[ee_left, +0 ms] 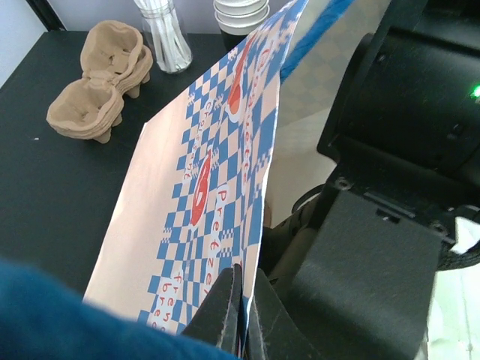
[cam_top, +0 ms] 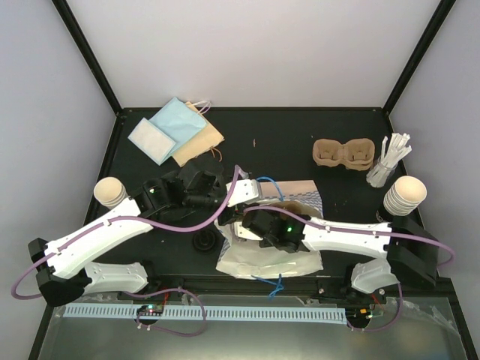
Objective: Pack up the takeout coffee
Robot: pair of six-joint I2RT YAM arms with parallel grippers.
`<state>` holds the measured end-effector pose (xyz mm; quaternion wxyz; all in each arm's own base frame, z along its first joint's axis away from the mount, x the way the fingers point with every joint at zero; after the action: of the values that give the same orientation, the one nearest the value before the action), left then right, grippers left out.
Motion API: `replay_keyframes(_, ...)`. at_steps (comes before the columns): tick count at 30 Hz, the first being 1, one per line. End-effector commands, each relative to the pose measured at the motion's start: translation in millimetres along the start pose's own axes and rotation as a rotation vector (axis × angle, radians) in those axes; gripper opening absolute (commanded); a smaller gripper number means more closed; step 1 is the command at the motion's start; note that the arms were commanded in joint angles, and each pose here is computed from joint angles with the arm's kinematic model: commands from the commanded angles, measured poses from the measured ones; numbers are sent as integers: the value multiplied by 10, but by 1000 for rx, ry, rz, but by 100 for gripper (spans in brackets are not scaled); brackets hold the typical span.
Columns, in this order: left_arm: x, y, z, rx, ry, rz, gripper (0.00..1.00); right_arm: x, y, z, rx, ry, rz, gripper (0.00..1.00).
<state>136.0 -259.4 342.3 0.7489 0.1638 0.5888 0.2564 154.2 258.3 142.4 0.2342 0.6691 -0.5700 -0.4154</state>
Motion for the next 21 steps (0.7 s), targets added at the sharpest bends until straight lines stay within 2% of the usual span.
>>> replay_keyframes(1, -71, 20, -25, 31, -7, -8, 2, -132, 294, -119, -66, -68, -121, 1)
replay_keyframes(6, -62, 13, -16, 23, -10, 1, 2, -100, 489, -25, -226, -40, -126, 1)
replay_keyframes(11, -54, 9, -13, 18, -9, 7, 2, 13, 505, 157, -395, -2, -17, 1)
replay_keyframes(21, -54, 26, -12, 10, -6, 10, 1, 223, 238, 405, -467, 33, 136, 1)
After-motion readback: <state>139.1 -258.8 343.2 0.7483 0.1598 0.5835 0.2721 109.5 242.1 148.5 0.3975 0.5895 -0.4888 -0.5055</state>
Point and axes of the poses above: each gripper's point midway between its finger pads, its own y axis back along the fingers, its own z axis along the line the jaws close on, x = y × z, the point moved 7 cm from there along y, back along the fingers, and after that the axes turned 13 degrees about -y, right-handed, at the moved point
